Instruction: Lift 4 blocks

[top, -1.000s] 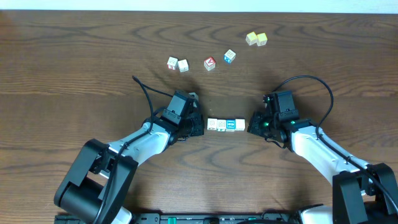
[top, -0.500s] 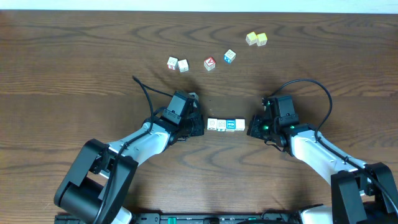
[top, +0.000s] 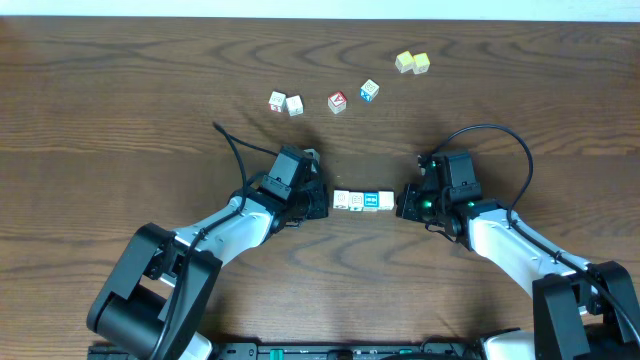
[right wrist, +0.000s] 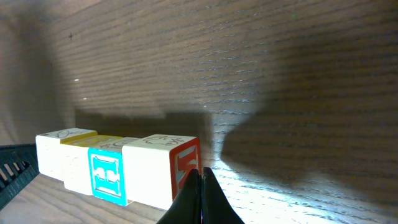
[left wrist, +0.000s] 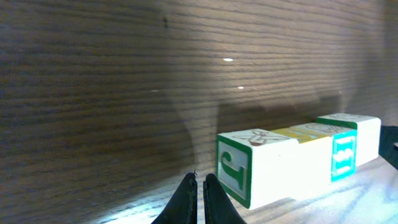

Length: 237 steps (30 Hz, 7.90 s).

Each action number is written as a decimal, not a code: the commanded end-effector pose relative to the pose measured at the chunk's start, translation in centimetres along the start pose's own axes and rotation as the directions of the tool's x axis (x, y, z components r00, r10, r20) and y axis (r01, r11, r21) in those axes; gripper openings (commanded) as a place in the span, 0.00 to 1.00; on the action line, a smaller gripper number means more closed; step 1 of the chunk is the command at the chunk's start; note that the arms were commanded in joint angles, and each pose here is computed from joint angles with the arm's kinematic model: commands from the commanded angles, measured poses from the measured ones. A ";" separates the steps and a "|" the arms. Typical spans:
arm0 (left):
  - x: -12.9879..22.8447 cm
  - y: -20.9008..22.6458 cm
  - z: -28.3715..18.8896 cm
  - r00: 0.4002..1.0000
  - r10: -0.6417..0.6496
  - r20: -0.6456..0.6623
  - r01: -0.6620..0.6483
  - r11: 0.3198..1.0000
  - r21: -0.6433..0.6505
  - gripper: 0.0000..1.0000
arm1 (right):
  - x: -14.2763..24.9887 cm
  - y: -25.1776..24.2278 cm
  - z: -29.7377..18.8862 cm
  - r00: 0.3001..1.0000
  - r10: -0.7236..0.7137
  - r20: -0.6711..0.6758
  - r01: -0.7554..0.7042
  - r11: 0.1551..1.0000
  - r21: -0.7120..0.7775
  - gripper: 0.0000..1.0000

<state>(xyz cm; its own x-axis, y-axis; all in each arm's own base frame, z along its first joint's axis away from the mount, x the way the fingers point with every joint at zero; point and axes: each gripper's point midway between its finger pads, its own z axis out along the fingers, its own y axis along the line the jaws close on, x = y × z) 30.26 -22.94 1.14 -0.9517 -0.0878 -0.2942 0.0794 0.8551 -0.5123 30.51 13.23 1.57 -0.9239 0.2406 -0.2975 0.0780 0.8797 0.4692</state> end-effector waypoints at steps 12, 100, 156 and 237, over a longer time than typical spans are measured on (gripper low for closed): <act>0.8 -0.3 0.3 0.999 0.036 -0.033 -0.035 0.999 0.031 0.07 | 0.6 -0.6 1.5 0.999 -0.002 -0.043 0.001 1.000 -0.028 0.01; 1.1 -1.5 0.2 0.997 0.065 -0.050 -0.060 0.994 0.096 0.07 | 0.2 1.2 0.8 0.998 -0.019 -0.052 0.011 0.986 -0.165 0.01; 0.8 -2.0 -0.1 0.996 0.075 -0.038 -0.070 0.991 0.111 0.07 | 0.2 2.2 0.6 0.997 -0.051 -0.054 0.038 0.975 -0.219 0.01; 0.0 -3.9 -2.7 0.995 0.096 0.007 -0.096 0.983 0.158 0.07 | -0.7 4.4 -1.4 0.997 -0.070 -0.027 0.059 0.956 -0.289 0.01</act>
<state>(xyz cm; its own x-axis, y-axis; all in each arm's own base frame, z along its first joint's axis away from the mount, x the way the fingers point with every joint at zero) 30.13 -23.73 4.42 -0.9359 -0.0513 -0.3485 0.1651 0.8101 -0.5626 31.23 14.34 2.96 -0.9292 0.2056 -0.3073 -0.0179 0.8051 0.5928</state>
